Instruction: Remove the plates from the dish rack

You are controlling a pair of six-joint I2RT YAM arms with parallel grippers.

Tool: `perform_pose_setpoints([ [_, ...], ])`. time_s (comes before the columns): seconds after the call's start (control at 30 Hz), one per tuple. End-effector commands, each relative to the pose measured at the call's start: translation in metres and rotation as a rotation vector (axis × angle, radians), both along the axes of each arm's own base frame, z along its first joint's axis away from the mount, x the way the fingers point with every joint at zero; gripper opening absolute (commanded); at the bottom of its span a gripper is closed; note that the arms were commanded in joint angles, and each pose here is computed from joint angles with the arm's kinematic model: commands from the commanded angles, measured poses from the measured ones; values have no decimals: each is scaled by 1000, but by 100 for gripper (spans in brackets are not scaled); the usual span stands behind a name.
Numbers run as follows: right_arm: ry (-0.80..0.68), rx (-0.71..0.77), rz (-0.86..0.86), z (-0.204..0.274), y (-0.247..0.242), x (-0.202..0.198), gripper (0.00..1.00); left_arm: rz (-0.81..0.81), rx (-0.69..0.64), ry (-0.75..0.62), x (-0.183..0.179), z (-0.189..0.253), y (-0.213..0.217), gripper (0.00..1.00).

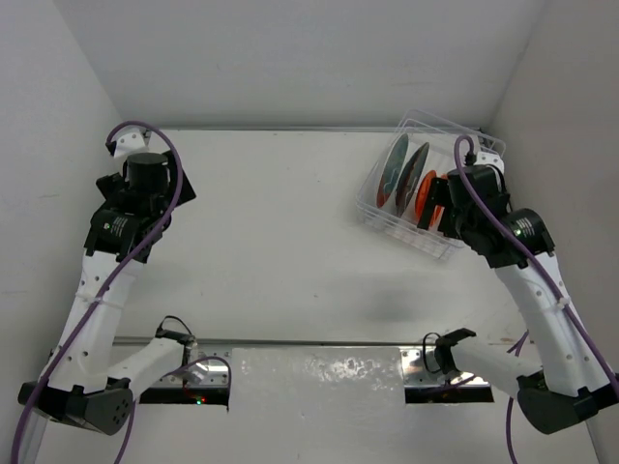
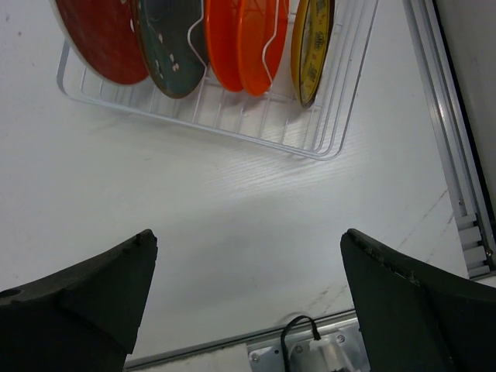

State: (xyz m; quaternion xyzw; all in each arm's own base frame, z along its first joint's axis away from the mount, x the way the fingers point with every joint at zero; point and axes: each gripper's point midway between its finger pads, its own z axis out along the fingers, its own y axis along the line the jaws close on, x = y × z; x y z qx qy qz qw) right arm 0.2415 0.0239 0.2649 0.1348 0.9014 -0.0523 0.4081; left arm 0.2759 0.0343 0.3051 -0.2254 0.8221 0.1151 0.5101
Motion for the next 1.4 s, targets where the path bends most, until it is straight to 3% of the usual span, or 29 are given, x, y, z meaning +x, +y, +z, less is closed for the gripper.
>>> perform_pose_setpoints([
  [0.0,-40,10,-30,2,1,14,99,-21,-25,-41,5,7,-8,100],
  [0.2,-85,107,6,-9,23,47,99,-60,-64,-35,7,1,-18,100],
  [0.3,-125,234,20,-10,36,93,99,-105,-98,-26,11,-4,-28,100],
  [0.57,-184,332,-82,-18,20,182,90,-151,-90,10,10,-13,-33,100],
  [0.7,-179,340,-80,-25,23,218,73,-162,-79,42,6,-24,-33,100],
  [0.87,-102,287,-149,-62,13,235,61,-164,-75,59,4,-26,-33,100],
  [1.07,-92,297,-138,-68,17,244,24,-168,-74,65,8,-26,-34,100],
  [1.1,-107,300,-135,-60,17,243,14,-167,-77,64,9,-25,-34,100],
  [1.37,-232,283,-129,20,11,247,3,-195,-128,18,21,-8,-46,100],
])
